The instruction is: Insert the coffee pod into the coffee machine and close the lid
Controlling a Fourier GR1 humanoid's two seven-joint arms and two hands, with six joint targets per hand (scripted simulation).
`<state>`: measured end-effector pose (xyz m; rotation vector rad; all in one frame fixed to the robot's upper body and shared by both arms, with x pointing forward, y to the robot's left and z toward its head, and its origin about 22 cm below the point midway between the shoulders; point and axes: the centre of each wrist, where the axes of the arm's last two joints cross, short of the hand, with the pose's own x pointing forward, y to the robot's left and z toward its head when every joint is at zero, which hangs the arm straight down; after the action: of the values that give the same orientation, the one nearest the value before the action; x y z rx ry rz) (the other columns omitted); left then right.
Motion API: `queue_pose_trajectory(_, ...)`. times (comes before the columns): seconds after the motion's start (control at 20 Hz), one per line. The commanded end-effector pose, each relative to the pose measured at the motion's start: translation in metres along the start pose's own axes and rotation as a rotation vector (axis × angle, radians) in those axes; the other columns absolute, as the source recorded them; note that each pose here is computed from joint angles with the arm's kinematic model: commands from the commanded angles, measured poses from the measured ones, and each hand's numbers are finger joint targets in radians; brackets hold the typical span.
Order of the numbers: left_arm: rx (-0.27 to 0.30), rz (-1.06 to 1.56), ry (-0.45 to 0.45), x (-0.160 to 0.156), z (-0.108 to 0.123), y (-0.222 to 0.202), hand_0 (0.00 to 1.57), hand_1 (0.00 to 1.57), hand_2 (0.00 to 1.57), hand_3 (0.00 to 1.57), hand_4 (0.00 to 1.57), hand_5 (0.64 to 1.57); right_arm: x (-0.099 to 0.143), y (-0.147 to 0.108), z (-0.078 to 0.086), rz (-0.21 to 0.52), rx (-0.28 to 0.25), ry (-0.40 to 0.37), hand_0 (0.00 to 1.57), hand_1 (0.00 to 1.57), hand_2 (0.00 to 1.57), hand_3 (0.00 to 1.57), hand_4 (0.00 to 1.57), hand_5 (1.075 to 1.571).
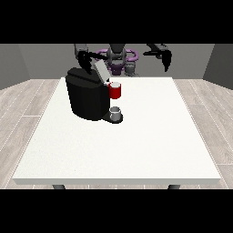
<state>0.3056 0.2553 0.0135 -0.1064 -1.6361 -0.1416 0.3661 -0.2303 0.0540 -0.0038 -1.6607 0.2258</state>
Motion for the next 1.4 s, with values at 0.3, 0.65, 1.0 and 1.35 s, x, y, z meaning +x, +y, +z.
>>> queue_pose_trajectory(0.3,0.001,0.010,-0.061,0.018,0.003,-0.001,0.00,0.00,0.00,0.00,0.00,1.571,0.008,-0.009,-0.022,0.014,0.010,-0.038,0.00,0.00,0.00,0.00,0.00,1.571)
queue_pose_trajectory(0.65,0.041,-0.029,-0.034,0.006,0.011,0.013,0.00,0.00,0.00,0.00,0.00,1.571,0.017,0.017,-0.029,0.042,0.047,-0.059,0.00,0.00,0.00,0.00,0.00,1.571)
queue_pose_trajectory(1.0,0.049,-0.042,-0.034,0.009,0.008,0.025,0.00,0.00,0.00,0.00,0.00,1.571,0.026,0.040,-0.037,0.064,0.102,-0.067,0.00,0.00,0.00,0.00,0.15,1.571)
queue_pose_trajectory(1.35,0.016,-0.018,-0.078,0.009,0.000,0.032,0.00,0.00,0.00,0.00,0.19,1.571,0.075,0.049,-0.062,0.181,0.119,-0.162,0.00,0.00,0.00,0.00,0.12,1.571)
